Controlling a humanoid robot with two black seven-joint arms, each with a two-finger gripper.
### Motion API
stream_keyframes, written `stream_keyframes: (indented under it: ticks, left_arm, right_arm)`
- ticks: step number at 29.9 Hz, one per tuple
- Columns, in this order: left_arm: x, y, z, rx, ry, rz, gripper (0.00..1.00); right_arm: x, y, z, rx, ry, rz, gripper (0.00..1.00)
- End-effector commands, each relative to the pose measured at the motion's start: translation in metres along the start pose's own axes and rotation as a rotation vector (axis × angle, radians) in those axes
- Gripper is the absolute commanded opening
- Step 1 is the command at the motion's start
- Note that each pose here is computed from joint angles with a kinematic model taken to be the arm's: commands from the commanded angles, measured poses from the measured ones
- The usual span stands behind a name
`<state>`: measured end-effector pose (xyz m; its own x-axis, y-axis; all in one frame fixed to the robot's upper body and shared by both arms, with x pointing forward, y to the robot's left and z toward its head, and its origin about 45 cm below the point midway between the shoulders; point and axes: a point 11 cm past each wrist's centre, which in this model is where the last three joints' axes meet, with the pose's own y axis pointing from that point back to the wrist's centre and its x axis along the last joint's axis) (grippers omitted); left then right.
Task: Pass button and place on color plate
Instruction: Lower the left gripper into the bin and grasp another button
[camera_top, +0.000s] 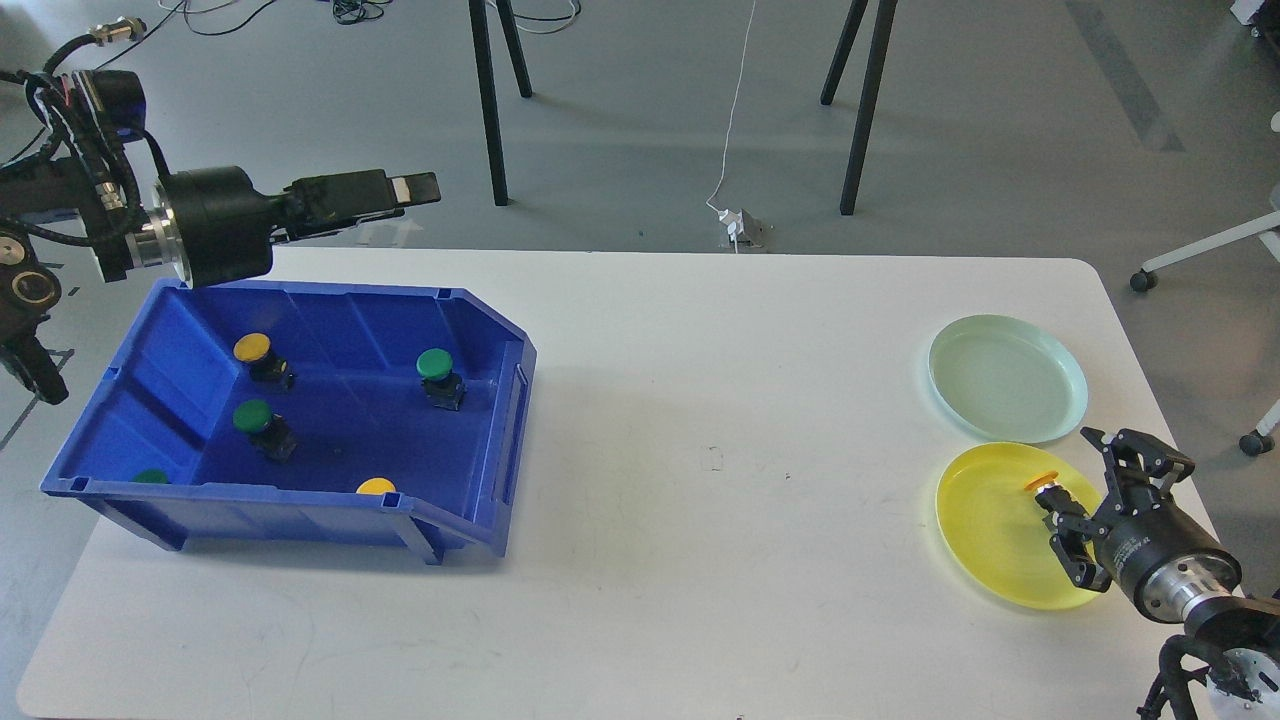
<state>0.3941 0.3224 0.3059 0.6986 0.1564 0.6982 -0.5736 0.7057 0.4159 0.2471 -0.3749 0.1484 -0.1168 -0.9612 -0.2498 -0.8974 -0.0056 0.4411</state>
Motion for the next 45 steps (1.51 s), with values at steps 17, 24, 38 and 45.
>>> stream_keyframes:
  ticks: [17, 24, 38, 45]
  left_arm:
    - [-0.064, 0.043, -0.111, 0.498, -0.401, -0.439, 0.81]
    - [-0.082, 0.047, -0.143, 0.585, -0.342, -0.492, 0.81]
    - [-0.091, 0.039, -0.155, 0.613, -0.313, -0.506, 0.8]
    - [-0.1, 0.038, -0.159, 0.621, -0.312, -0.542, 0.8]
  right_arm:
    - [-0.076, -0.043, -0.144, 0.243, -0.277, -0.4, 0.98]
    - [-0.074, -0.043, -0.139, 0.235, -0.283, -0.394, 0.98]
    - [-0.073, -0.043, -0.137, 0.232, -0.283, -0.392, 0.98]
    - [-0.071, -0.043, -0.135, 0.227, -0.284, -0.388, 0.98]
